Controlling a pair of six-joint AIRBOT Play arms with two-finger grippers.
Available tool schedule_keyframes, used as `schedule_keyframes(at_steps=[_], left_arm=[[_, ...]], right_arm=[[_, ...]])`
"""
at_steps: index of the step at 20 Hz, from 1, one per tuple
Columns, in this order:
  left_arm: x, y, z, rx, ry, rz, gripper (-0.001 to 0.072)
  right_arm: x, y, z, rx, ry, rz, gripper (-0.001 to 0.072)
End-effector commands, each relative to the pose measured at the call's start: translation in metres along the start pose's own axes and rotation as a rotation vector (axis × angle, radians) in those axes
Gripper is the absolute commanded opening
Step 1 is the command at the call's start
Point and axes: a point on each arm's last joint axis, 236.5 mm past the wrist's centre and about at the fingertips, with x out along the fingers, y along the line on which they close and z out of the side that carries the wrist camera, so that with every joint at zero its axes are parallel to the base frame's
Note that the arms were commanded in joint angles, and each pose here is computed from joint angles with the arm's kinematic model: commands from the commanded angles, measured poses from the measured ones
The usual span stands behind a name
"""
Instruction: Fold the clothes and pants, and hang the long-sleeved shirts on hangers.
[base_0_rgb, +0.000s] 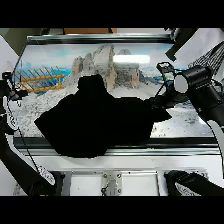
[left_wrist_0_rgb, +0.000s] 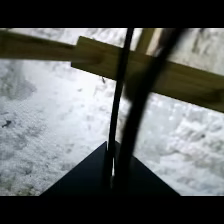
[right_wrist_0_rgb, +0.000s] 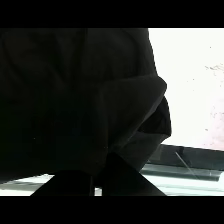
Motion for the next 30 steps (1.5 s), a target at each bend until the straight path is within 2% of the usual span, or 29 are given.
schedule_keyframes(at_steps=[1, 6, 13, 19, 21, 25, 26, 28, 30], left_arm=[[0.000, 0.000, -0.003, -0.001, 0.014, -0.002, 0.0011], [-0.027, 0.009, 0.010, -0.014, -0.025, 0.008, 0.0010], [-0.121, 0.031, 0.041, -0.046, -0.133, 0.026, 0.0011], [-0.236, -0.011, 0.063, 0.139, -0.265, 0.000, 0.0012], [-0.279, -0.057, 0.052, 0.268, -0.283, -0.133, 0.0012], [-0.380, -0.183, -0.024, 0.716, -0.278, -0.635, 0.0012], [-0.399, -0.199, -0.052, 0.781, -0.222, -0.729, 0.0012], [-0.423, -0.211, -0.104, 0.906, -0.082, -0.808, 0.0011], [-0.439, -0.228, -0.121, 0.959, -0.086, -0.829, 0.0010]], right_arm=[[0.000, 0.000, 0.000, 0.000, -0.001, 0.001, 0.0015], [0.000, 0.000, 0.000, 0.000, -0.001, 0.001, 0.0015], [0.000, 0.000, 0.000, 0.000, -0.001, 0.001, 0.0015], [0.000, 0.000, 0.000, 0.000, -0.001, 0.001, 0.0015], [0.000, 0.000, 0.000, 0.000, -0.001, 0.001, 0.0015], [0.000, 0.000, 0.000, 0.000, -0.001, 0.001, 0.0015], [0.000, 0.000, 0.000, 0.000, -0.001, 0.001, 0.0015], [0.000, 0.000, 0.000, 0.000, -0.001, 0.000, 0.0015], [0.000, 0.000, 0.000, 0.000, -0.001, 0.001, 0.0015]])
